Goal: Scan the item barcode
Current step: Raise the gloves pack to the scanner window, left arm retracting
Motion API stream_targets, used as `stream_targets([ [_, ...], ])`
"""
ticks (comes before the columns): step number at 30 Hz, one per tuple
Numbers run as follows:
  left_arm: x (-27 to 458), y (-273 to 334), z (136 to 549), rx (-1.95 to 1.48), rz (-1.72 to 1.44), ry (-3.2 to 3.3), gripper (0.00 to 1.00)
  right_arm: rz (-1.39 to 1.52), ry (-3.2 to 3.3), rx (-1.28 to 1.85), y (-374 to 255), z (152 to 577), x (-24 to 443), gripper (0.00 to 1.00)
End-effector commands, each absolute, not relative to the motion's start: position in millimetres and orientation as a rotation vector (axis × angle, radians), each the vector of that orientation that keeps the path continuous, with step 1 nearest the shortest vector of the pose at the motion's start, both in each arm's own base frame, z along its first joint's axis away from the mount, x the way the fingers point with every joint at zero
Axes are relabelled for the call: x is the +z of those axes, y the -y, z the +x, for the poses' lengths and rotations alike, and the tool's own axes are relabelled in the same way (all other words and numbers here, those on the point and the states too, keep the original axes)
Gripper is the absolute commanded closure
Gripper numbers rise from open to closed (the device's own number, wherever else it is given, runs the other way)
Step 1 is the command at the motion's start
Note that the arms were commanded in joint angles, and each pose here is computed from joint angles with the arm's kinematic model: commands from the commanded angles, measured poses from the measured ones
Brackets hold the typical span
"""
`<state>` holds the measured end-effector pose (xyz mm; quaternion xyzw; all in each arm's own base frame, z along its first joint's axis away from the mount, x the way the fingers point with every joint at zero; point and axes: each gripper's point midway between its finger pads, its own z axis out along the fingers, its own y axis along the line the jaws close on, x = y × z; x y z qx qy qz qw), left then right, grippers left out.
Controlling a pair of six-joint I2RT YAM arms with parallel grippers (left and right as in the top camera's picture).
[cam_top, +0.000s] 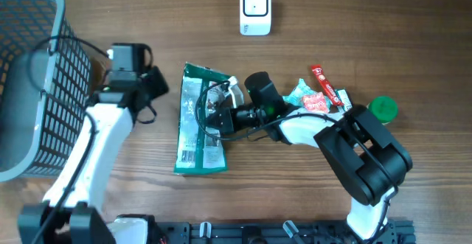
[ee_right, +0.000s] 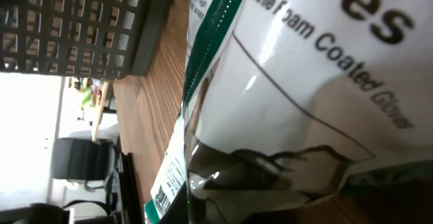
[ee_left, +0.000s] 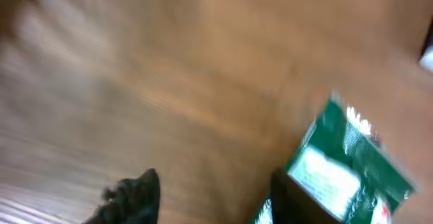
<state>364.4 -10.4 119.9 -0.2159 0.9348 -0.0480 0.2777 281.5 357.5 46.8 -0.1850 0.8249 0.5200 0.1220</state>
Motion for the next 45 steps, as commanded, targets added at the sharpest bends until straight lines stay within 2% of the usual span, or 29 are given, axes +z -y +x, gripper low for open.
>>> stream_targets([
  [1, 138, -17, 373, -0.049, -0.609, -2.420, 0.47, -0.621, -2.208, 1.462, -347, 302, 101, 0.96],
  [3, 137, -24, 376, -0.043, -0.632, -2.408, 0.44, -0.614, -2.156, 1.405, -336, 316, 125, 0.96],
  [5, 135, -29, 378, -0.037, -0.648, -2.404, 0.35, -0.602, -2.132, 1.324, -323, 329, 149, 0.96],
  [6, 133, -32, 378, -0.033, -0.658, -2.404, 0.13, -0.597, -2.132, 1.253, -313, 336, 162, 0.96],
  [7, 131, -34, 378, -0.030, -0.665, -2.408, 0.00, -0.596, -2.137, 1.201, -306, 341, 170, 0.96],
  [13, 123, -36, 374, -0.018, -0.679, -2.440, 0.00, -0.685, -2.146, 0.823, -276, 366, 232, 0.96],
  [21, 123, -36, 374, -0.018, -0.679, -2.440, 0.00, -0.709, -1.936, 0.312, -236, 413, 345, 0.96],
  [25, 123, -36, 374, -0.018, -0.679, -2.440, 0.00, -0.732, -1.796, 0.047, -218, 439, 370, 0.96],
  [29, 123, -36, 374, -0.018, -0.679, -2.440, 0.00, -0.803, -1.728, -0.154, -213, 465, 363, 0.96],
  [36, 123, -36, 374, -0.018, -0.679, -2.440, 0.00, -0.884, -1.716, -0.438, -216, 528, 299, 0.96],
  [40, 123, -36, 374, -0.018, -0.679, -2.440, 0.00, -0.813, -1.711, -0.618, -206, 562, 266, 0.96],
  [45, 123, -36, 374, -0.018, -0.679, -2.440, 0.00, -0.743, -1.639, -0.772, -203, 588, 248, 0.96],
])
